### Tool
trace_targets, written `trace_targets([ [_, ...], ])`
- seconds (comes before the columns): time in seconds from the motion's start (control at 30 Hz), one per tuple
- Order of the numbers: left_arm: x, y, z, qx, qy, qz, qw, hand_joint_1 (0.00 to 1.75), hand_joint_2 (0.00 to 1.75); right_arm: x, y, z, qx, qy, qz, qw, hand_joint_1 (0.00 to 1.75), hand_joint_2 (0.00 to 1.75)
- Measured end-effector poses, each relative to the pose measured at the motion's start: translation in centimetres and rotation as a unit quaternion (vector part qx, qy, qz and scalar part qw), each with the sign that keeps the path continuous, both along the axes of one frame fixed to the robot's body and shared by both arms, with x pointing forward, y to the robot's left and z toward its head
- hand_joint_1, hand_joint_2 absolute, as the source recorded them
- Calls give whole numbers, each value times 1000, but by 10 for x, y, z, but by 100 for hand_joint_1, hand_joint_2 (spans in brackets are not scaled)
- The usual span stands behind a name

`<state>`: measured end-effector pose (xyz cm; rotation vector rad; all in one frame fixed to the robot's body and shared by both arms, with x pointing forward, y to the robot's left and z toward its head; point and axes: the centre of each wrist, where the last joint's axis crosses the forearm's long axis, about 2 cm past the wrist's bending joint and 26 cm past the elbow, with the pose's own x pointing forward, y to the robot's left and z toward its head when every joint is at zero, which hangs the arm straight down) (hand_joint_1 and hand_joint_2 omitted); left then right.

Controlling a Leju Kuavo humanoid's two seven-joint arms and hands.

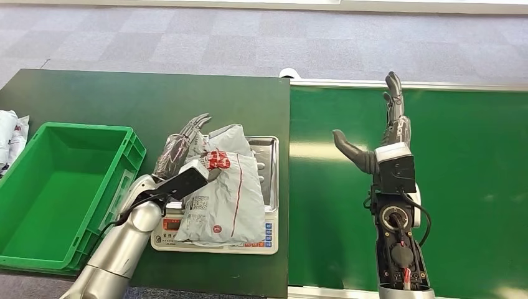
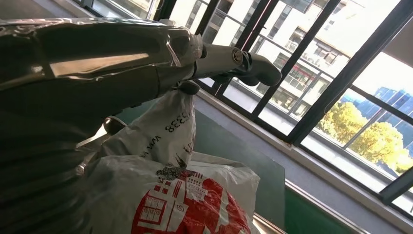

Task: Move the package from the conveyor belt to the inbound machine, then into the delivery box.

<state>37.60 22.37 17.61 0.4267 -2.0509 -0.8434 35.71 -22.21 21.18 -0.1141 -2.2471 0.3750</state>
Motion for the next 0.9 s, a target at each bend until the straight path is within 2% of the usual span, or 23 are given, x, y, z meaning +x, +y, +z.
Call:
trace_targets([
  [0.23,13,0,-7,32,48,-10,998,0,175,-11,-16,-11,0,4,-23,1000,0,175],
  [0.27,16,1,-11,43,63,-13,997,7,175,-16,-21,-17,1,7,-30,1000,0,175],
  [0.4,29,8,-26,101,126,-17,987,160,175,-43,-42,-47,2,19,-55,998,0,175],
  [0.43,34,10,-27,119,140,-18,983,167,175,-49,-47,-53,5,22,-60,998,0,175],
  [0.63,55,19,-23,191,178,-12,965,171,175,-69,-59,-71,30,39,-72,996,0,175],
  [0.9,65,27,-15,195,182,-8,964,175,175,-70,-57,-72,37,46,-69,996,0,175],
])
